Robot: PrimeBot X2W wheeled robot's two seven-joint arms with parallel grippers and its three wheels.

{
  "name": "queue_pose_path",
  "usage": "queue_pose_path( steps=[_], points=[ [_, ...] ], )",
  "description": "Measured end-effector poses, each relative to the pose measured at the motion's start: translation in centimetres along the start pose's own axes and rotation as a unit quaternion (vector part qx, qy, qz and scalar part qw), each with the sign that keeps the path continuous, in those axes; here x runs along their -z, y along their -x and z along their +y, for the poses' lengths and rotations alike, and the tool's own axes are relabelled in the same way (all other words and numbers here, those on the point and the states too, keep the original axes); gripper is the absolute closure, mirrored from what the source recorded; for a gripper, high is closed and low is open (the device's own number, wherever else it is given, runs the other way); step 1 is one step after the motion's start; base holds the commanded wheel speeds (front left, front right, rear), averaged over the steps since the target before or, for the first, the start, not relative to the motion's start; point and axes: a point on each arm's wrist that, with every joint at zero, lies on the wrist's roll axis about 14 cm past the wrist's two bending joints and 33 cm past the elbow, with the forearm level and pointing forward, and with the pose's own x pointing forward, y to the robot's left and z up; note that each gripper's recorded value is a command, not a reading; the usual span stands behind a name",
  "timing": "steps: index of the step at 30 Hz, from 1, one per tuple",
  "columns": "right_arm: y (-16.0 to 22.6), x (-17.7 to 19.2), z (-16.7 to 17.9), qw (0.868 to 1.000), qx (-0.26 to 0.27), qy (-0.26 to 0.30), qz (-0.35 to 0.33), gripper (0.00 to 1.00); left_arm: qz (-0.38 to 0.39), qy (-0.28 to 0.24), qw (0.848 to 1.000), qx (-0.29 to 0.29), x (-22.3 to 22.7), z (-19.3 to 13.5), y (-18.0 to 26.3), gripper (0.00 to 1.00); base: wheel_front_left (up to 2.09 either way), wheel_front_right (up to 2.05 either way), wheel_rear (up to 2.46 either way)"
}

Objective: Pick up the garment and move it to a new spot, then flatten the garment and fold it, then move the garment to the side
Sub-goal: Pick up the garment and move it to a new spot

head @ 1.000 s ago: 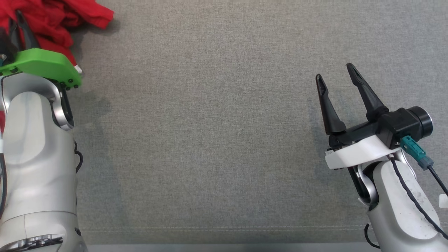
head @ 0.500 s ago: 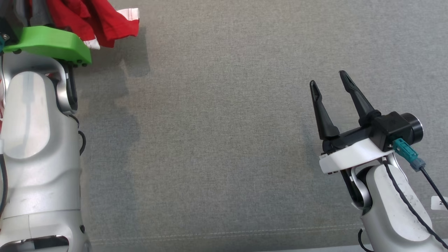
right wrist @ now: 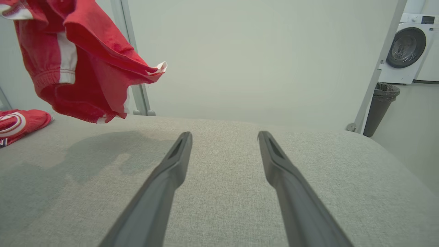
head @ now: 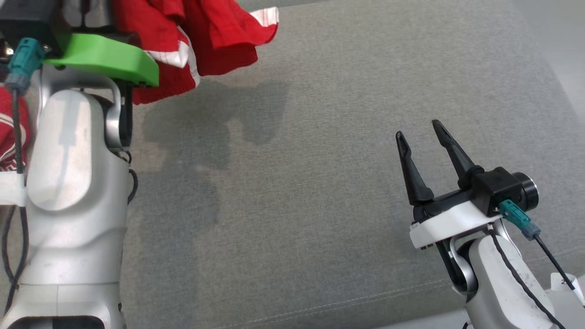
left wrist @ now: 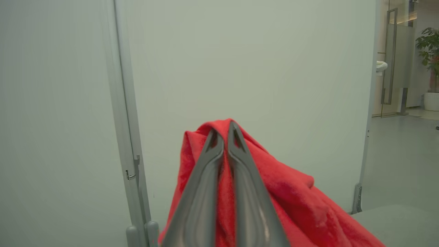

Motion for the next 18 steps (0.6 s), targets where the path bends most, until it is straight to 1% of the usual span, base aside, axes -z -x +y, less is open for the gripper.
queue_pose_path(
  steps=[5, 6, 7, 8, 15, 18],
  points=[
    [2.0, -0.4, -1.7, 0.999, 0.033, 0.003, 0.002, 0.00, 0.017, 0.032, 0.998, 0.060, 1.3, -5.1, 0.8, 1.00, 0.00, 0.00, 0.00],
    [2.7, -0.6, -2.2, 0.999, 0.044, 0.005, 0.001, 0.00, 0.031, 0.044, 0.995, 0.082, 2.2, -7.0, 1.5, 1.00, 0.00, 0.00, 0.00],
    [3.1, -0.6, -2.5, 0.999, 0.050, 0.006, 0.001, 0.00, 0.040, 0.050, 0.994, 0.089, 2.8, -7.9, 1.9, 1.00, 0.00, 0.00, 0.00],
    [3.1, -0.6, -2.5, 0.999, 0.050, 0.006, 0.001, 0.00, 0.040, 0.050, 0.994, 0.089, 2.8, -7.9, 1.9, 1.00, 0.00, 0.00, 0.00],
    [5.2, -1.4, -4.6, 0.996, 0.094, 0.009, -0.006, 0.00, 0.099, 0.065, 0.984, 0.131, 6.4, -12.3, 4.9, 1.00, 0.00, 0.00, 0.00],
    [5.8, -1.4, -5.1, 0.994, 0.105, 0.010, -0.004, 0.00, 0.119, 0.064, 0.982, 0.132, 7.6, -13.0, 6.0, 1.00, 0.00, 0.00, 0.00]
  ],
)
